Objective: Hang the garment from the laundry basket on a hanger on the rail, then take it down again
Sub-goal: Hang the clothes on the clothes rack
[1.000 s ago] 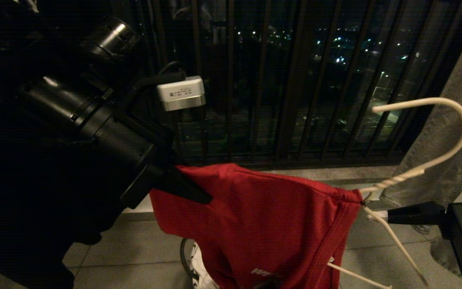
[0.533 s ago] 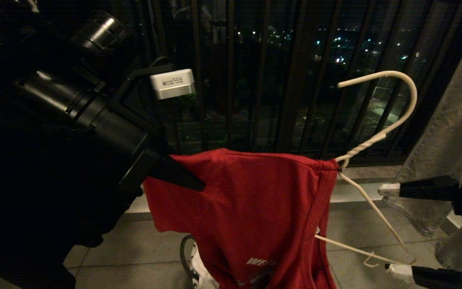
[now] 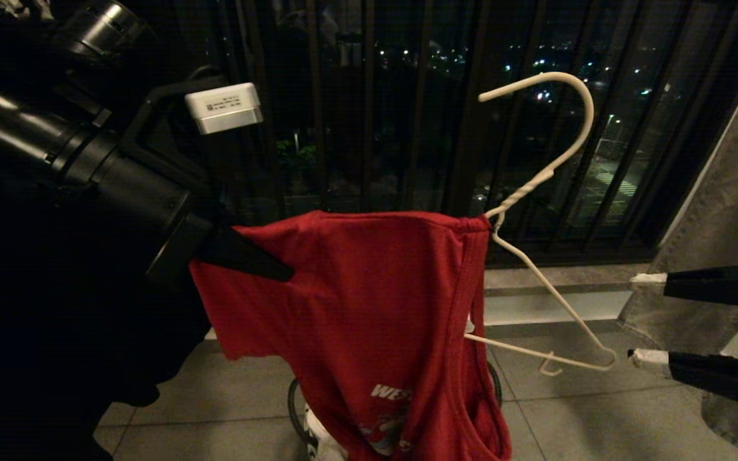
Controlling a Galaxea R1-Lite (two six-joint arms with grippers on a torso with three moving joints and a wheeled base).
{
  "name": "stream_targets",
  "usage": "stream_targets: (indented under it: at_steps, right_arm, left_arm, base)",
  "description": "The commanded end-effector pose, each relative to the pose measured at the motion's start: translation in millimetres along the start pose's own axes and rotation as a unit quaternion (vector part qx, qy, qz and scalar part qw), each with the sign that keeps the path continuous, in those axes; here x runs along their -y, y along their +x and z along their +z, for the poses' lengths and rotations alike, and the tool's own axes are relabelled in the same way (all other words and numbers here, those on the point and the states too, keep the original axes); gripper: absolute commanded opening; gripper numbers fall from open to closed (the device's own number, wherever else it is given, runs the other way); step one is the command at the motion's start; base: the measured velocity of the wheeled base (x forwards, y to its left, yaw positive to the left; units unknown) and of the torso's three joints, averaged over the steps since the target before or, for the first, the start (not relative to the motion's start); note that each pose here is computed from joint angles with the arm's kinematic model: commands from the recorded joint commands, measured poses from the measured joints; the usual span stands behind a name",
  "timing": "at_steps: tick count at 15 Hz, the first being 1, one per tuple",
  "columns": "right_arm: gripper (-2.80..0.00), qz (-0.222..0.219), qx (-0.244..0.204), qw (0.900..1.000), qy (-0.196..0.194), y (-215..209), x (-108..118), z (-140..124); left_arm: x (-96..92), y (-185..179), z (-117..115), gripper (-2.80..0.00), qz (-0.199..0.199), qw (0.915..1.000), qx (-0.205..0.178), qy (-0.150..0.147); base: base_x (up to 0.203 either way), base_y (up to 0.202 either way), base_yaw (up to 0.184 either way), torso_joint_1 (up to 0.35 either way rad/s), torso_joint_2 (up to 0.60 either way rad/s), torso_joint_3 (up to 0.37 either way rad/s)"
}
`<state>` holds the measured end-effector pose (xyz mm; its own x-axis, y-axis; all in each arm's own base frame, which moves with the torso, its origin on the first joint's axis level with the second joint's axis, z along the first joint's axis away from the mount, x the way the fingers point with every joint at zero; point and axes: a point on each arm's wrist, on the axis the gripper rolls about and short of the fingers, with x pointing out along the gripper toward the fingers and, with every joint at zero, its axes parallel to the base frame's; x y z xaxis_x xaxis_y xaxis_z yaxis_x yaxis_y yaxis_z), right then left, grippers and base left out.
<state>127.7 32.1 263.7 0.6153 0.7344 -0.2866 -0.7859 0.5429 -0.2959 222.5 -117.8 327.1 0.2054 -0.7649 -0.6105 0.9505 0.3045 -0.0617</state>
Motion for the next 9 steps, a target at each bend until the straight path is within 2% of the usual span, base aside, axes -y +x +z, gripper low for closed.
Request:
stream_targets:
  at_steps: [1, 3, 5, 9]
  right_arm:
    - [-2.80, -0.003, 0.005, 1.000, 0.005, -2, 1, 3]
    - [-2.80, -0.008, 0.013, 1.000, 0.021, -4, 3, 10]
    - [-2.80, -0.015, 0.029, 0.997, 0.063, -7, 7, 21]
    - [-2.80, -0.020, 0.040, 0.997, 0.067, -4, 12, 25]
  left_arm:
    - [3.2, -7, -1, -2.80, 0.005, 1.0000, 0.005, 0.002]
    - [5.4, -8, -3, -2.80, 0.003, 1.0000, 0.003, -0.001]
    - [6.3, -9, -4, -2.80, 0.003, 1.0000, 0.004, -0.001]
    - [4.3, -6, -7, -2.80, -0.002, 1.0000, -0.001, -0.008]
  base:
    - [0.000, 0.000, 0.000, 0.000, 0.00, 0.000]
    - [0.000, 0.000, 0.000, 0.000, 0.00, 0.000]
    - [0.000, 0.000, 0.000, 0.000, 0.00, 0.000]
    - [0.000, 0.000, 0.000, 0.000, 0.00, 0.000]
